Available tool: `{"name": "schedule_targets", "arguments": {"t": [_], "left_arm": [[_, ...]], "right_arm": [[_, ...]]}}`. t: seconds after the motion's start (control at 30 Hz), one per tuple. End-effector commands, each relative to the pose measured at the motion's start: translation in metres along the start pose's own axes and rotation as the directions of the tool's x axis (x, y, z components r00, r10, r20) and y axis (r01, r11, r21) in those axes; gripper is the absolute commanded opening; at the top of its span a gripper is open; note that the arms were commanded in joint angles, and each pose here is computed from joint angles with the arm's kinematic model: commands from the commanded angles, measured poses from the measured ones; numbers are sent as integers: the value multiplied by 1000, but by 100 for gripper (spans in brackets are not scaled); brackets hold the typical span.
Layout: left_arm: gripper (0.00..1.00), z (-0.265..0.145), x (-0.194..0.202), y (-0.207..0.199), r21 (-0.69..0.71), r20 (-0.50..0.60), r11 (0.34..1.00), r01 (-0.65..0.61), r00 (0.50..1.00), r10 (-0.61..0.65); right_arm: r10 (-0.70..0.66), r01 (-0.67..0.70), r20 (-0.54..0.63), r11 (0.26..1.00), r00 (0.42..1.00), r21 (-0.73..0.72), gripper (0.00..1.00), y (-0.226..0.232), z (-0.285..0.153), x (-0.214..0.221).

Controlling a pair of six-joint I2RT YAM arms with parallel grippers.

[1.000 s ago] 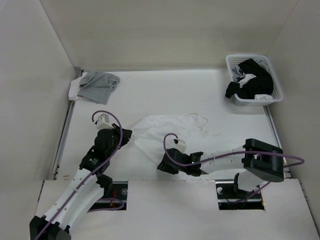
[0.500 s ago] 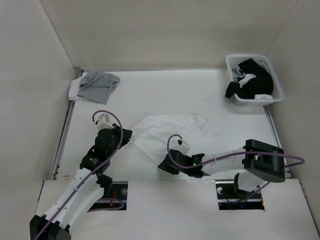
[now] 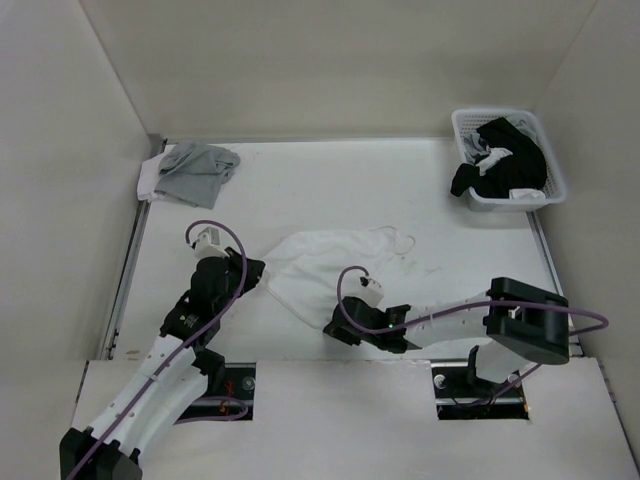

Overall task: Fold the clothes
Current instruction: Flatten the tank top out

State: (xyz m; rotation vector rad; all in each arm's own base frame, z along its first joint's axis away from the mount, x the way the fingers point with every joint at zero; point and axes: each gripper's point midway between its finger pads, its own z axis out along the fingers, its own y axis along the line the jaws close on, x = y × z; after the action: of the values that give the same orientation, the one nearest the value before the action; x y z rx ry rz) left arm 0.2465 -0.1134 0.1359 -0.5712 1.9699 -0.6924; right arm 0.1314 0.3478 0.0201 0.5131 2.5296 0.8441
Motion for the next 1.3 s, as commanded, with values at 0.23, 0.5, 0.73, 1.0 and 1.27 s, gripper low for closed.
{"name": "schedule_targets", "arguments": {"t": [0.23, 0.5, 0.73, 1.0, 1.27], "left_arm": [[3, -26, -69, -75, 183, 183, 983, -10, 983, -24], [3, -123, -181, -162, 360, 483, 931, -64, 866, -127], [3, -176, -239, -204, 457, 600, 885, -88, 765, -234], [3, -170, -260, -218, 438, 654, 893, -107, 719, -235], [2, -43, -239, -196, 219, 662, 969, -117, 747, -60]], "right_arm": [[-213, 226, 201, 973, 956, -45, 0, 30, -85, -59], [-256, 402, 570, 904, 781, -144, 0, 91, -270, -182], [-181, 491, 786, 854, 592, -174, 0, 141, -395, -255], [-227, 585, 823, 798, 521, -149, 1, 199, -382, -287], [-266, 513, 725, 847, 635, -138, 1, 200, -254, -378]]}}
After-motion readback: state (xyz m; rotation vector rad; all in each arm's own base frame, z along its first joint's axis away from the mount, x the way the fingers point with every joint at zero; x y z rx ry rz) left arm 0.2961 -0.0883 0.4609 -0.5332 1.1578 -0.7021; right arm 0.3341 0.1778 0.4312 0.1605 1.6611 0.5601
